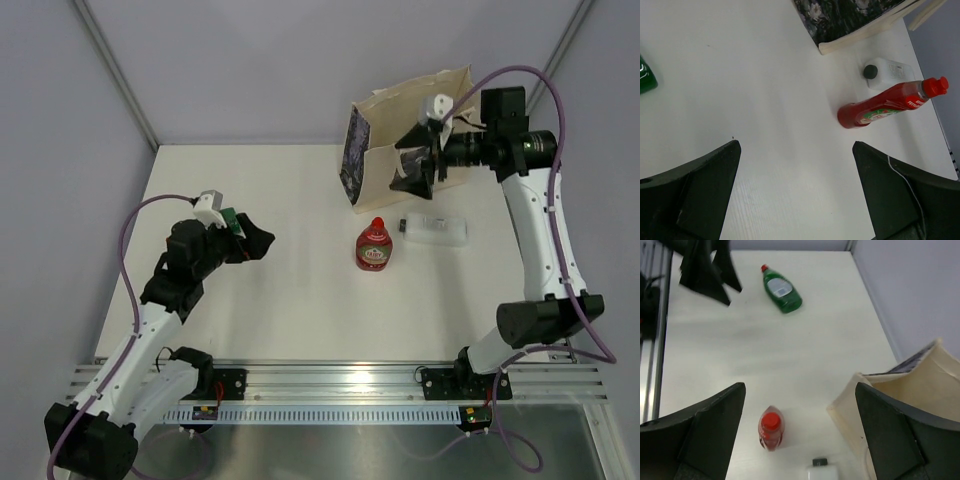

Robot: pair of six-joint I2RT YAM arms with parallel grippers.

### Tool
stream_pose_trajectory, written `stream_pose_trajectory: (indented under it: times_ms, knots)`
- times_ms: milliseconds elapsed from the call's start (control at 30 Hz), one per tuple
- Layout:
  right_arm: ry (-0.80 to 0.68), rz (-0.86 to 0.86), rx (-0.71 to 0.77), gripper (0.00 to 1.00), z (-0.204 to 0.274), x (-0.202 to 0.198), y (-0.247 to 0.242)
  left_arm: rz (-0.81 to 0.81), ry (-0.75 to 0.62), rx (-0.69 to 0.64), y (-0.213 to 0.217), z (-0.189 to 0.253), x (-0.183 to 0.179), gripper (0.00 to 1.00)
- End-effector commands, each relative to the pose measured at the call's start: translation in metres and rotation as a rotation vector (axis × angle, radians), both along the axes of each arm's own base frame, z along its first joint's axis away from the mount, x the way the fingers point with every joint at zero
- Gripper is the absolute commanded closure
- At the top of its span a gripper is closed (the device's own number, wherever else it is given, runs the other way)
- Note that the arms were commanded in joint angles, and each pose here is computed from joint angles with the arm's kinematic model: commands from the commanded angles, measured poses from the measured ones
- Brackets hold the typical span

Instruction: Place the personal care products into the canvas bag

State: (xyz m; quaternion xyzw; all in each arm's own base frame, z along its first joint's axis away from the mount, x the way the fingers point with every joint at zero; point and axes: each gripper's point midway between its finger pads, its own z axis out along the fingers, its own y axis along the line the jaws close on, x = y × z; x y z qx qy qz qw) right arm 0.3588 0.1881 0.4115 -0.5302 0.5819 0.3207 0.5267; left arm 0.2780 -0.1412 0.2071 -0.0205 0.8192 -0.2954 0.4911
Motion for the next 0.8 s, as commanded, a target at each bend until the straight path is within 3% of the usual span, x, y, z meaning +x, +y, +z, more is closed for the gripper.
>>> stream_pose_trajectory:
  times_ms: [0,67,167,233,267,600,767]
  knots:
    - [-0.015,0.216,-0.169,0.01,-0.096,-0.058,-0.01,0.074,-0.069,0.026,0.016,0.02,0.004,0.01]
    - [-0.121,0.326,-0.245,0.01,-0.117,-0.098,-0.021,0.079,-0.082,0.032,0.019,0.021,0.001,0.01]
    - [0.005,0.293,-0.248,0.0,-0.159,-0.121,-0.03,0.083,-0.1,0.042,0.022,0.021,-0.003,0.01]
    - [-0.033,0.26,-0.26,0.0,-0.167,-0.117,-0.032,0.083,-0.114,0.041,0.024,0.023,-0.007,0.01]
    - [0.034,0.21,-0.269,0.0,-0.177,-0.117,-0.035,0.083,-0.118,0.041,0.024,0.023,-0.008,0.01]
    - [0.107,-0.096,-0.231,0.0,-0.239,-0.041,-0.038,0.084,-0.119,-0.005,0.024,0.015,-0.02,0.01]
    - [0.131,-0.088,-0.183,0.01,-0.247,-0.027,-0.026,0.08,-0.115,-0.021,0.022,0.016,-0.022,0.01]
